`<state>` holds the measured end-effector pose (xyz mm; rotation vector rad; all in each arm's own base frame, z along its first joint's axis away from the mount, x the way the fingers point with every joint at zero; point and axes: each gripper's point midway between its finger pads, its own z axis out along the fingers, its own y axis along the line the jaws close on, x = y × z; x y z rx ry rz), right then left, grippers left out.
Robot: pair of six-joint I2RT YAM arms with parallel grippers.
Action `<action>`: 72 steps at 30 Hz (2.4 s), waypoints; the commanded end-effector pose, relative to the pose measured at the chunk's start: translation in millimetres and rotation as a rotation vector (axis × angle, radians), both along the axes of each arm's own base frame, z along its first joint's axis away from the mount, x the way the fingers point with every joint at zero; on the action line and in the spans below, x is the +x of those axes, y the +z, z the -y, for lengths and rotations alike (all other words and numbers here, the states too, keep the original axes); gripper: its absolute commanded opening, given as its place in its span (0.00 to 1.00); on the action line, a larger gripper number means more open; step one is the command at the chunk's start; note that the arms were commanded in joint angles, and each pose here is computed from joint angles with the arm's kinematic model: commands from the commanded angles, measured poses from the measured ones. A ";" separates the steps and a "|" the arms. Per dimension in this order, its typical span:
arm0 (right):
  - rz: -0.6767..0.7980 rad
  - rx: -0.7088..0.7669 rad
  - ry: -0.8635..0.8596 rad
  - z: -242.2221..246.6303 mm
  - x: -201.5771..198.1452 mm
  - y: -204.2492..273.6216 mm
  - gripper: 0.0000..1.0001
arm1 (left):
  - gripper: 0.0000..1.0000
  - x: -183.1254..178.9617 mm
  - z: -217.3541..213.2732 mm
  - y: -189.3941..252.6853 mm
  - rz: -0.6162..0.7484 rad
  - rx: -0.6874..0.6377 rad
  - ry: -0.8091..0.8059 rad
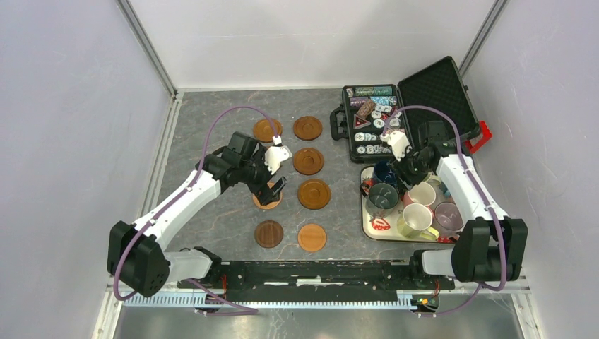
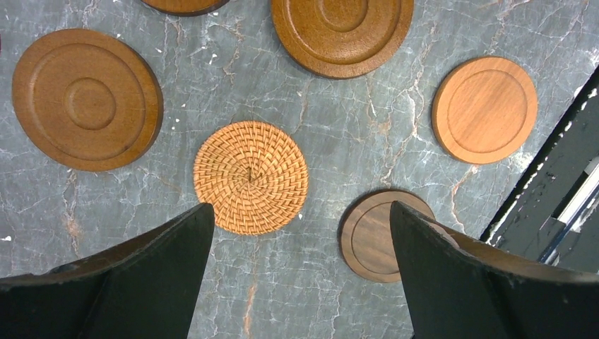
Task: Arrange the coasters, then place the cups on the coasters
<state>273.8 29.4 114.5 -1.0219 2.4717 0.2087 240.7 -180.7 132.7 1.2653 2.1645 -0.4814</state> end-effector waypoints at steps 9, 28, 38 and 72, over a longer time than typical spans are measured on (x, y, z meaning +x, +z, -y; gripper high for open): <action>0.013 -0.010 -0.045 -2.8 -4.2 -19.7 0.45 | 1.00 11.1 2.7 14.9 0.047 -0.034 0.041; 0.059 -0.005 -0.072 -5.1 -1.3 -49.3 0.41 | 1.00 15.4 1.1 13.2 0.064 -0.010 0.023; 0.156 0.020 -0.061 -9.0 7.1 -13.4 0.00 | 1.00 19.2 1.0 14.1 0.063 -0.011 0.048; 0.479 0.288 0.269 -309.9 225.9 102.6 0.00 | 1.00 114.3 -143.5 57.7 -0.120 -0.111 0.747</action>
